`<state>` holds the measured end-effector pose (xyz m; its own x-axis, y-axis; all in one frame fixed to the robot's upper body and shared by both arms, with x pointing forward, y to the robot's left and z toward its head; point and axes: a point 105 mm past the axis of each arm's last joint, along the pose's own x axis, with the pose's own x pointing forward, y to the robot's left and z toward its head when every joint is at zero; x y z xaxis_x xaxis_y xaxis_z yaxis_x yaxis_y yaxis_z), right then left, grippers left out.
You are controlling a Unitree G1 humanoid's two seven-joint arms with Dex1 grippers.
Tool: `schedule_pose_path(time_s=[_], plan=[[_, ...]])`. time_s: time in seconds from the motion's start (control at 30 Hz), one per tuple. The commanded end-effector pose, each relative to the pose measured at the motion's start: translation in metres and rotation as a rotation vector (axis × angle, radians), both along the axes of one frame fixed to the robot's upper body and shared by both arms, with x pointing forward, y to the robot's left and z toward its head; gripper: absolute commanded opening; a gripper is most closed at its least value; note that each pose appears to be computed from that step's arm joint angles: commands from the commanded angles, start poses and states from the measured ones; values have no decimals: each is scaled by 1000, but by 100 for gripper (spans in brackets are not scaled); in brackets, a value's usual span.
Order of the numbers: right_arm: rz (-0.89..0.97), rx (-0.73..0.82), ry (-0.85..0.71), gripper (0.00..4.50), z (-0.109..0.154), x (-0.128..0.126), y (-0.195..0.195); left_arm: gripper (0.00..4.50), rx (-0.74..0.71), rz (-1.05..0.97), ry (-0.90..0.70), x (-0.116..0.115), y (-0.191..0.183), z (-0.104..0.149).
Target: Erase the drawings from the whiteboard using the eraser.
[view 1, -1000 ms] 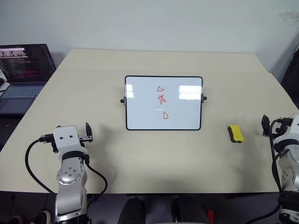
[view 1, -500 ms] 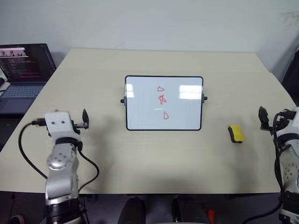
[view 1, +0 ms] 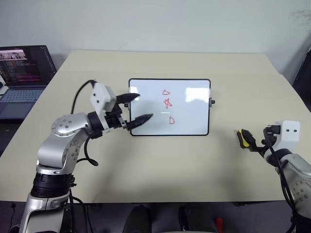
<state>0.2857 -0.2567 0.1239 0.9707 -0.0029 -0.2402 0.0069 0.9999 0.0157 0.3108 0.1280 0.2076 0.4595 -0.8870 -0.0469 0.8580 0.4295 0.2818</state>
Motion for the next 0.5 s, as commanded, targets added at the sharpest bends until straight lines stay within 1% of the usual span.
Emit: schedule_pose_path(time_s=[0.03,0.13,0.2,0.27,0.4,0.5], plan=[[-5,-48,-59,449,14,-1,7,450,20,-137,-7,-10,-21,8],[-15,-80,-50,449,12,1,6,450,71,-261,12,-21,-39,2],[-9,-54,-21,449,7,2,8,450,88,-303,10,-24,-42,2],[2,-51,-18,449,5,4,10,450,94,-325,6,-24,-43,3],[-11,-98,6,449,0,9,2,450,95,-339,-6,-25,-47,6],[2,-93,19,449,-3,12,1,450,96,-344,-8,-27,-50,5]])
